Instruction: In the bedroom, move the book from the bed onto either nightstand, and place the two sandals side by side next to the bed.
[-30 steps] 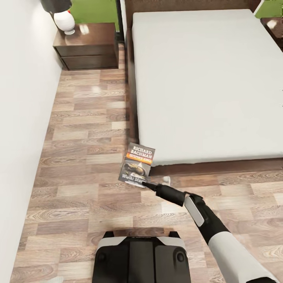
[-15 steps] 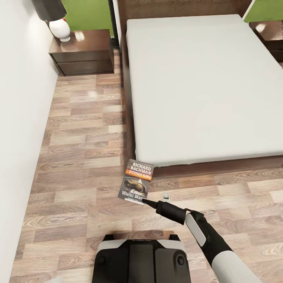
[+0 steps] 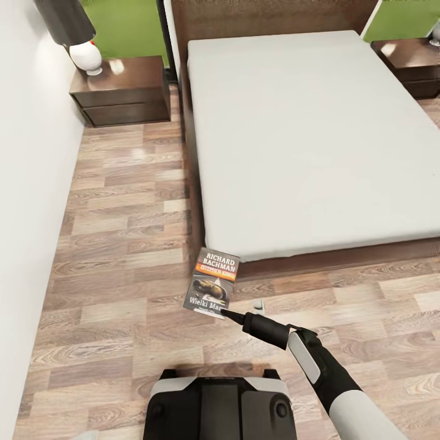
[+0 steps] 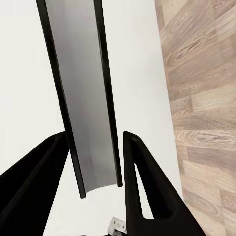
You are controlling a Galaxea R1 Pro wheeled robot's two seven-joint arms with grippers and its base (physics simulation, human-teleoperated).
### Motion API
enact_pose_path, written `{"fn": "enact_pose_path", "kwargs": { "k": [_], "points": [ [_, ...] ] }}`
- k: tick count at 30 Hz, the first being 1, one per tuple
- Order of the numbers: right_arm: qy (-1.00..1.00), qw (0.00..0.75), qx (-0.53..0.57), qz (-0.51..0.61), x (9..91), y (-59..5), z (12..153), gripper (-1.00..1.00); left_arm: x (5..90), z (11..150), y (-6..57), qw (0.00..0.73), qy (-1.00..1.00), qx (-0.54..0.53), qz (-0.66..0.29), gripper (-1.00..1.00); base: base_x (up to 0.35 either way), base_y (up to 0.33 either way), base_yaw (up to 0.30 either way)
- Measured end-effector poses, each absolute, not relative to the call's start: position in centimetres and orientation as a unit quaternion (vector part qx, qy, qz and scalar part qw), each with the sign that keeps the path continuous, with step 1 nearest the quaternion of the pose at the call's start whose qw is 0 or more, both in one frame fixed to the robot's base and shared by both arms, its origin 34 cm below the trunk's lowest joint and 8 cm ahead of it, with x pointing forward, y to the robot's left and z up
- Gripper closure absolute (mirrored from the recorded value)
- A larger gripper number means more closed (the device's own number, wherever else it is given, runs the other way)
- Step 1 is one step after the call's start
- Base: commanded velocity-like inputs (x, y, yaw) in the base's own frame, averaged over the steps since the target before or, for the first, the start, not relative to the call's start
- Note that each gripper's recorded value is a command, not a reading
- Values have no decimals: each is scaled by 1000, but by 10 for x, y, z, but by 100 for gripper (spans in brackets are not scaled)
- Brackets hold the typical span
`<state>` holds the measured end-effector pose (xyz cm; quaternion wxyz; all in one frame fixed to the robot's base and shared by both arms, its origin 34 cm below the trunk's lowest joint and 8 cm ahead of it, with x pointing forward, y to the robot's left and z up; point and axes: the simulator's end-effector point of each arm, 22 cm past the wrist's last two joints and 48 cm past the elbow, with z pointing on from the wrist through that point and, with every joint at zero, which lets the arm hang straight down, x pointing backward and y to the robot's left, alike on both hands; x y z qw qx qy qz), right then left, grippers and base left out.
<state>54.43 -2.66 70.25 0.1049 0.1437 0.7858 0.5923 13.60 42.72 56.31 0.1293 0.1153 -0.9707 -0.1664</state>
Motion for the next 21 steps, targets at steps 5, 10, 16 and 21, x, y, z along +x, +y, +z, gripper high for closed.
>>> {"fn": "enact_pose_path", "kwargs": {
  "k": [5, 10, 16, 21],
  "points": [
    [785, 108, 141, 593, 547, -26, 706, 100, 140, 563, 427, 125, -971, 116, -166, -100, 0, 0, -92],
    [785, 111, 139, 594, 549, -26, 710, 100, 143, 564, 427, 122, -972, 117, -165, -100, 0, 0, -92],
    [784, 114, 136, 595, 551, -26, 714, 100, 147, 564, 427, 117, -972, 117, -165, -100, 0, 0, -92],
    [784, 118, 133, 595, 554, -26, 718, 100, 150, 564, 427, 113, -973, 118, -165, -100, 0, 0, -91]
  ]
}}
